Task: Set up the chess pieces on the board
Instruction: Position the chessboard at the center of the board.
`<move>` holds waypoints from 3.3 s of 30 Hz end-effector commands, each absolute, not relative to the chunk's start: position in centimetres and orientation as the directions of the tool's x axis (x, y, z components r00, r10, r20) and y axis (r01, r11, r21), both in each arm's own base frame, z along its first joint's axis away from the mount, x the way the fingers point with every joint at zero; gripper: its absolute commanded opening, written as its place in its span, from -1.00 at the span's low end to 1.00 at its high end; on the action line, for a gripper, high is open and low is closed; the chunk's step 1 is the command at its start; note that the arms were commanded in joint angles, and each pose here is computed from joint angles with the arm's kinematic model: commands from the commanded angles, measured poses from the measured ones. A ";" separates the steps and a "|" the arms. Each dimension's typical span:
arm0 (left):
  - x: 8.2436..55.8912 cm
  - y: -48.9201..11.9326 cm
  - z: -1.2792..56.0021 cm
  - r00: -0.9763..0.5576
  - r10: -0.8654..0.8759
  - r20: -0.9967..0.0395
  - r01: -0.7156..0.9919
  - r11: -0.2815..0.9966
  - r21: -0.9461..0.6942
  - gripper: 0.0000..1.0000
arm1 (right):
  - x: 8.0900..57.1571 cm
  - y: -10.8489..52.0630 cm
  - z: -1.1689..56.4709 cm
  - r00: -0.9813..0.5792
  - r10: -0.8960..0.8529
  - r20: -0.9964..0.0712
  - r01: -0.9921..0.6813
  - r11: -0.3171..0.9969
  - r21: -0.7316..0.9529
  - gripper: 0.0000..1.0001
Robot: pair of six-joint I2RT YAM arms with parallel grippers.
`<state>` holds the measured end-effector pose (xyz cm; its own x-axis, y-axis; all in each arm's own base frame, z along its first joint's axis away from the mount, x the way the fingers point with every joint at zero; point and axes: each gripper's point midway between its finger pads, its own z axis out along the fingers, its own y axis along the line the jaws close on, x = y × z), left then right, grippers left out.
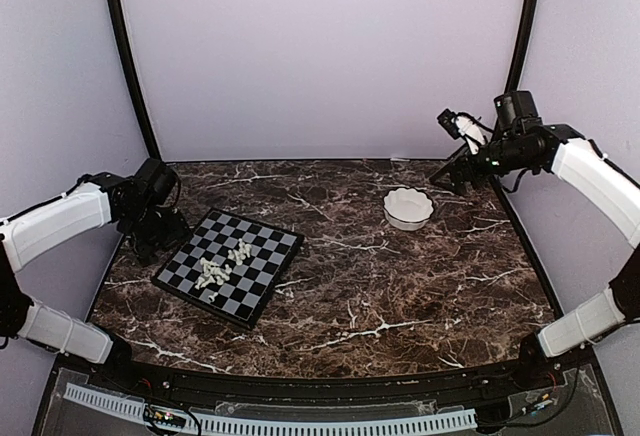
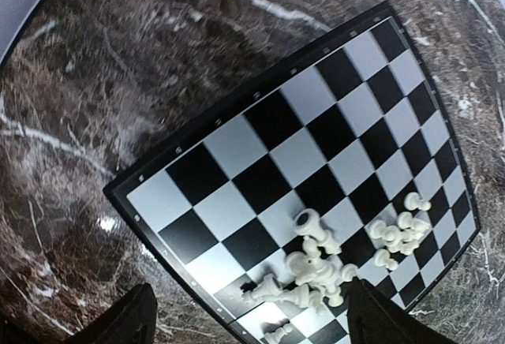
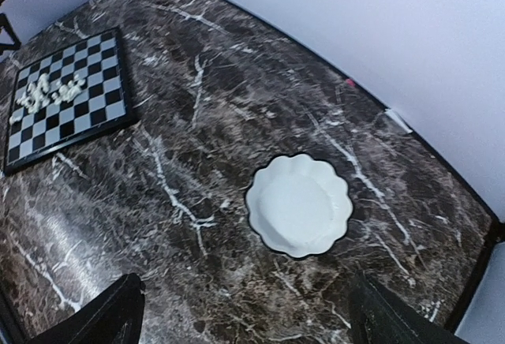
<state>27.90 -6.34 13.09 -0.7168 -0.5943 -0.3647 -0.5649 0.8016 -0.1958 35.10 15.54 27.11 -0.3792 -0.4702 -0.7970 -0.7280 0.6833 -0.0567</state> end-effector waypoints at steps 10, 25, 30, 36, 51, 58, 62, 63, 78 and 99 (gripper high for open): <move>24.7 -7.0 6.2 -0.660 -0.738 -0.140 -0.729 0.675 -0.113 0.73 | 37.7 23.6 25.2 -0.397 -0.524 -0.753 -0.813 0.582 0.024 0.74; 23.4 -3.6 4.4 -0.566 -0.809 -0.159 -0.800 0.585 -0.131 0.82 | 36.9 33.6 19.2 -0.317 -0.628 -0.711 -0.922 0.380 0.075 0.89; 25.2 -3.1 3.9 -0.579 -0.795 -0.183 -0.765 0.607 -0.214 0.82 | 37.4 35.1 17.5 -0.335 -0.634 -0.697 -0.922 0.372 0.104 0.89; 27.7 -3.5 4.2 -0.619 -0.757 -0.211 -0.701 0.653 -0.286 0.81 | 38.1 36.4 15.6 -0.337 -0.652 -0.679 -0.923 0.371 0.102 0.90; 36.6 -6.7 3.3 -0.781 -0.580 -0.234 -0.484 0.798 -0.360 0.73 | 37.1 36.4 12.0 -0.364 -0.699 -0.615 -0.922 0.364 0.131 0.71; 40.2 -8.4 3.4 -0.825 -0.506 -0.251 -0.382 0.828 -0.411 0.68 | 39.9 35.6 11.6 -0.384 -0.707 -0.594 -0.904 0.418 0.088 0.29; 41.8 -9.6 3.0 -0.843 -0.484 -0.235 -0.346 0.823 -0.451 0.62 | 39.6 36.1 10.4 -0.416 -0.691 -0.591 -0.901 0.400 0.166 0.17; 42.0 -9.8 2.6 -0.845 -0.483 -0.228 -0.347 0.821 -0.455 0.60 | 39.4 36.3 10.0 -0.421 -0.689 -0.590 -0.901 0.395 0.183 0.15; 47.0 -7.6 9.7 -0.782 -0.519 -0.344 -0.407 0.844 -0.349 0.89 | 39.1 35.9 9.3 -0.422 -0.701 -0.575 -0.901 0.396 0.178 0.23; 54.0 -13.2 6.1 -0.851 -0.335 -0.405 -0.100 0.860 -0.501 0.60 | 36.9 34.8 8.0 -0.361 -0.770 -0.526 -0.933 0.309 0.187 0.47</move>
